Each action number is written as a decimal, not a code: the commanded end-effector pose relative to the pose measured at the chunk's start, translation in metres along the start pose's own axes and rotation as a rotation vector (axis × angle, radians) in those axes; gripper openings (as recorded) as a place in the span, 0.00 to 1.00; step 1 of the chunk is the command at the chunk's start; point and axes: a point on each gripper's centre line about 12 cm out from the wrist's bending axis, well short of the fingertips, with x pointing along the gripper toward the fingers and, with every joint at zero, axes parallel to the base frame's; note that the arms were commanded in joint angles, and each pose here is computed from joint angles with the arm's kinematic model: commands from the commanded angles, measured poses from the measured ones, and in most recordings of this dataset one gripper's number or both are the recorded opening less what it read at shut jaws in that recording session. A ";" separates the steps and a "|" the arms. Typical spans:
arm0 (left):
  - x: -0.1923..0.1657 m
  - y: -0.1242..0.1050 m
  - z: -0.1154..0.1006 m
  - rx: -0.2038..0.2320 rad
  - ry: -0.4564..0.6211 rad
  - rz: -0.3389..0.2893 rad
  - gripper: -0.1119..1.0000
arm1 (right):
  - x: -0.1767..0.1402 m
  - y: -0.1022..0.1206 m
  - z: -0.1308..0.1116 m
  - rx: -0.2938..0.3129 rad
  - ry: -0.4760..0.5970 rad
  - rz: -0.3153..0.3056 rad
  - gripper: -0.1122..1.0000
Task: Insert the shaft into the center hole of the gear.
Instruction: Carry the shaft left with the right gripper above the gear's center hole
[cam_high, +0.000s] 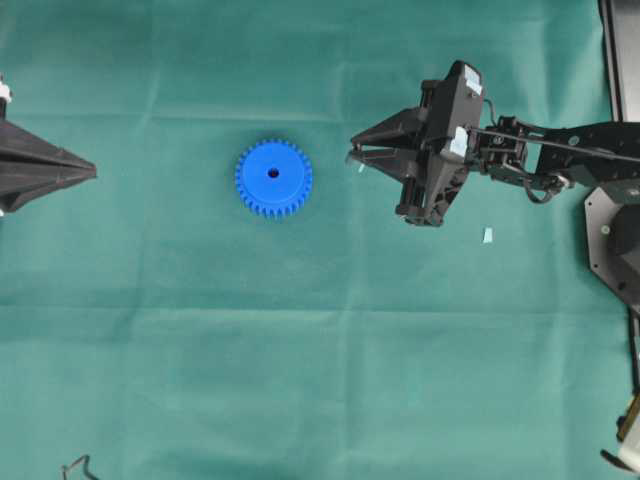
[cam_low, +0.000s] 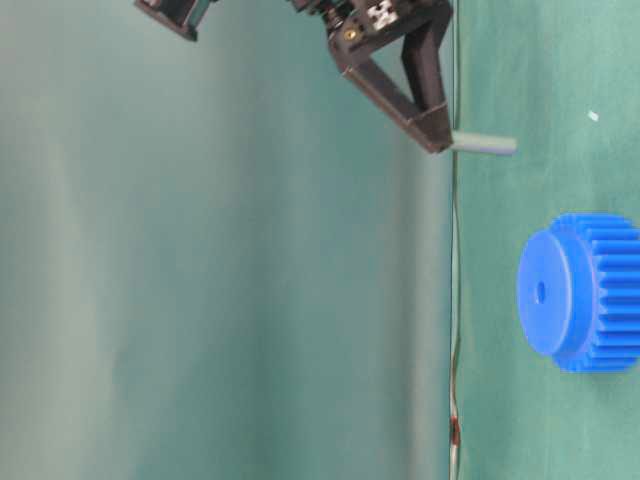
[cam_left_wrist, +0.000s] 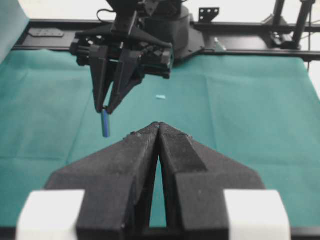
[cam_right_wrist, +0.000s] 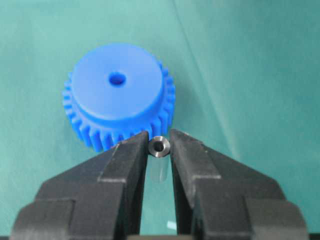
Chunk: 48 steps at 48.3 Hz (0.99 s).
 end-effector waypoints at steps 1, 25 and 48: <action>0.003 -0.001 0.009 0.001 -0.023 -0.004 0.10 | 0.002 0.007 0.018 -0.003 -0.045 0.019 0.25; 0.003 -0.001 0.009 0.000 -0.023 -0.004 0.10 | 0.059 0.041 0.059 -0.042 -0.050 0.081 0.25; 0.003 -0.001 0.009 0.000 -0.023 -0.004 0.10 | 0.067 0.041 0.055 -0.040 -0.026 0.080 0.25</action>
